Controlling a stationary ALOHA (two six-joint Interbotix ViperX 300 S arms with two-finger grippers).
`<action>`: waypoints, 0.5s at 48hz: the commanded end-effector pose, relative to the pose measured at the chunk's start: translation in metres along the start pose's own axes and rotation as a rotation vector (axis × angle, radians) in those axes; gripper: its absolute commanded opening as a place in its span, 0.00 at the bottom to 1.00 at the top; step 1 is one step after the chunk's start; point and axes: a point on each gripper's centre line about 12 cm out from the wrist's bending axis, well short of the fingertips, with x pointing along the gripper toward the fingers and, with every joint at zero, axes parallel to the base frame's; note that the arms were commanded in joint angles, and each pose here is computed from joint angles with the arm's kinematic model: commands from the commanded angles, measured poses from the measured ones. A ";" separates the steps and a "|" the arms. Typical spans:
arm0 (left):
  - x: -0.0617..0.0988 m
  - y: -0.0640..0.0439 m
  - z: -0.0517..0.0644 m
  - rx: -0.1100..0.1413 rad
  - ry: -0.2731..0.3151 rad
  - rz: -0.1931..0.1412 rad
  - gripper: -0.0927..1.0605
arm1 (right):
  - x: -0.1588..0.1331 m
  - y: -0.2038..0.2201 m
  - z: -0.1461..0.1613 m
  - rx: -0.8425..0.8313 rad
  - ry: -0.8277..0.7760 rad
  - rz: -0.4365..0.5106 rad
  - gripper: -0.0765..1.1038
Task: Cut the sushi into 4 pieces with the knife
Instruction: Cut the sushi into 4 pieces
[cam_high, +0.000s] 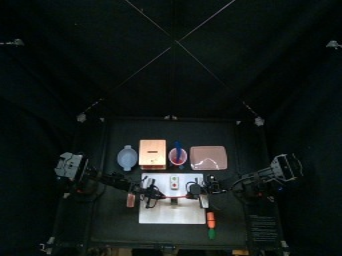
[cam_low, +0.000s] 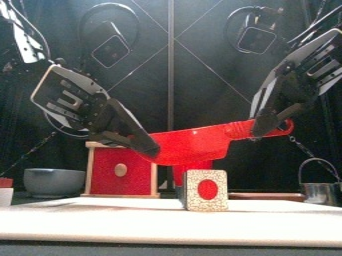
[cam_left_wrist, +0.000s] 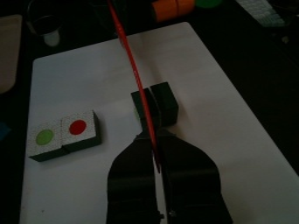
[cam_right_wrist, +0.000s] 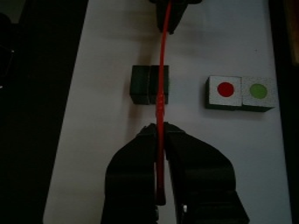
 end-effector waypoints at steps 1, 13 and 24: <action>0.004 -0.007 0.009 0.024 -0.027 -0.021 0.26 | 0.001 0.001 0.005 0.002 -0.020 0.000 0.16; 0.012 -0.009 -0.002 0.020 0.006 -0.028 0.26 | 0.012 0.003 -0.001 0.007 0.015 0.001 0.16; 0.020 -0.013 -0.009 0.023 0.025 -0.037 0.26 | 0.022 0.003 -0.006 0.010 0.045 -0.001 0.16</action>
